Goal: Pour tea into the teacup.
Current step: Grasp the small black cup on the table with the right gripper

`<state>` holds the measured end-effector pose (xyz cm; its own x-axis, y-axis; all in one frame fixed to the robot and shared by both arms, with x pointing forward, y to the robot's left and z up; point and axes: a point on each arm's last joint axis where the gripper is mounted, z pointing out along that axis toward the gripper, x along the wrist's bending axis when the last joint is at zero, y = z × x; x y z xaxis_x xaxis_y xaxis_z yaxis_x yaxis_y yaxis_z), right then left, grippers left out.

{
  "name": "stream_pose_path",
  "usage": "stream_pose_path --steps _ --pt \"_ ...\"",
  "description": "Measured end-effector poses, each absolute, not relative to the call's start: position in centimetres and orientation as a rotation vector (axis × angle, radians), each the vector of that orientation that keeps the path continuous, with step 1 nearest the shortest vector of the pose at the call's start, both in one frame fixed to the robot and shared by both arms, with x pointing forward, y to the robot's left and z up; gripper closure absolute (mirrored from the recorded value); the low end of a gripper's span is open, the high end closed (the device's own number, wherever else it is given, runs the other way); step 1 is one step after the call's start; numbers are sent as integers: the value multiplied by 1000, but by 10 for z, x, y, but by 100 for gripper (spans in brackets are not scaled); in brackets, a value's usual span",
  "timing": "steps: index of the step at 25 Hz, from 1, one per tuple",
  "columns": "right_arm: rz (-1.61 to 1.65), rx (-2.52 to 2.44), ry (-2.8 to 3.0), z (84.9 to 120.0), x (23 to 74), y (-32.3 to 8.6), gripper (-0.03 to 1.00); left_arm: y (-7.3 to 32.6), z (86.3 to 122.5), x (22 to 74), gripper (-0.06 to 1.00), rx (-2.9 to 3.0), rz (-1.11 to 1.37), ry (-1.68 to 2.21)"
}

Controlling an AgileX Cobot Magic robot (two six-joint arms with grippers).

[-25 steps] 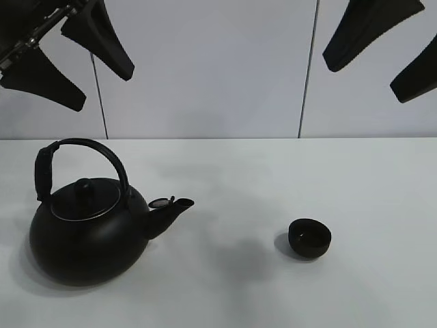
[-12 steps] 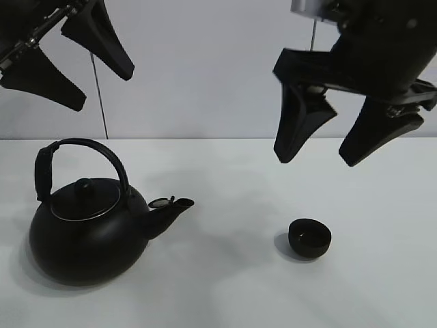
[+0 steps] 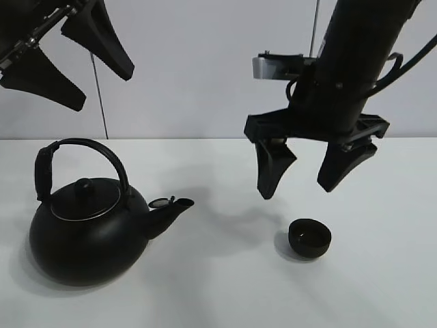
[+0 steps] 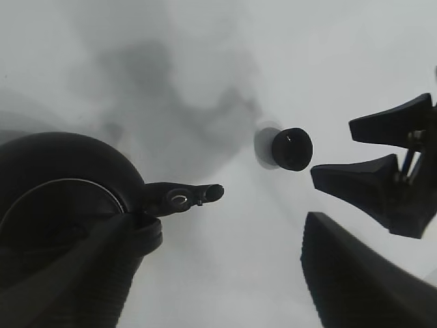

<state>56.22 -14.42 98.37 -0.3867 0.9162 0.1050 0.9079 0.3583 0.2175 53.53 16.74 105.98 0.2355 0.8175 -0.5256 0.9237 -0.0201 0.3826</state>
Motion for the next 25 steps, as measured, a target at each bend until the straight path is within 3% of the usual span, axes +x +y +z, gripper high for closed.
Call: stream_pose_path --steps 8,25 --pt "259 1716 2607 947 571 -142 38 167 1060 535 44 1850 -205 1598" --pt "151 1683 2605 923 577 -145 38 167 1060 535 44 1850 -205 1598"
